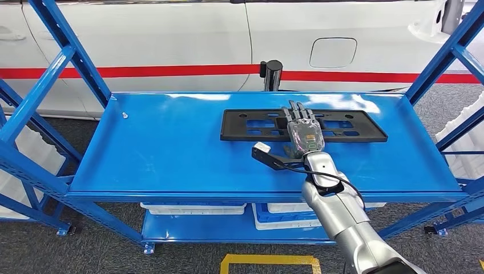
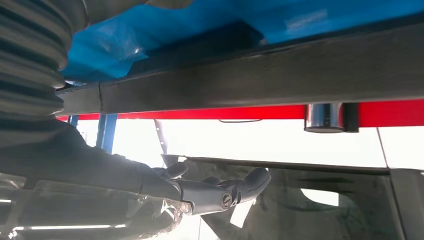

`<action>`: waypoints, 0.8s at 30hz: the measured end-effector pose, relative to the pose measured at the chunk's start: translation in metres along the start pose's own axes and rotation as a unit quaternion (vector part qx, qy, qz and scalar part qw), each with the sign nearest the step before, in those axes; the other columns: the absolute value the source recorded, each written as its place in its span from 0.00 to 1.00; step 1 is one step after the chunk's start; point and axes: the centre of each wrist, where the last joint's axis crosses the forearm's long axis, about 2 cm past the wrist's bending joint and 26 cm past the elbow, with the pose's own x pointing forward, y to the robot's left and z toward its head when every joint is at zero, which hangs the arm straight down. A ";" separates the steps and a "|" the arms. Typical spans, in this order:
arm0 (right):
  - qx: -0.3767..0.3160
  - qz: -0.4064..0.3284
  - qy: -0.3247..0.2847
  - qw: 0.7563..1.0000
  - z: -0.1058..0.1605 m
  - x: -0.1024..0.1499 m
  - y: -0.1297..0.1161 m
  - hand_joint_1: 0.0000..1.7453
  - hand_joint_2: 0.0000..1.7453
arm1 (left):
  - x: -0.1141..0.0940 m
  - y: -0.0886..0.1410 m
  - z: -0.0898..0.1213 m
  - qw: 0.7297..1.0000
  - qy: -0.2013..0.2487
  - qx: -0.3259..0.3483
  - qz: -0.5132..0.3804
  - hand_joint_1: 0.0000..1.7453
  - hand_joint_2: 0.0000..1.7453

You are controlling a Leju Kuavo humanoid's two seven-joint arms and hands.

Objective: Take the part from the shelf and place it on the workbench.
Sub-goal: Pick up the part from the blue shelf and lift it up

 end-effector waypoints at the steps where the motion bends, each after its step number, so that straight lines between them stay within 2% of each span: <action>1: -0.001 0.000 0.003 1.000 0.000 -0.001 0.000 0.28 1.00 | 0.000 0.000 0.000 1.000 -0.001 0.000 0.000 0.00 0.00; 3: -0.003 0.000 0.007 1.000 0.000 -0.003 0.000 0.78 1.00 | -0.001 0.001 0.000 1.000 -0.002 0.001 0.000 0.00 0.00; 4: -0.003 0.001 0.007 1.000 0.000 -0.005 0.000 0.99 1.00 | -0.001 0.002 0.000 1.000 -0.003 0.002 0.000 0.00 0.00; 14: 0.002 -0.005 -0.010 1.000 0.002 -0.001 0.006 1.00 1.00 | -0.003 0.009 -0.001 0.998 -0.057 0.017 -0.008 0.00 0.00; 24: -0.036 -0.023 -0.034 0.999 0.030 0.001 -0.001 1.00 1.00 | -0.001 0.010 -0.002 0.990 -0.134 0.042 -0.021 0.00 0.00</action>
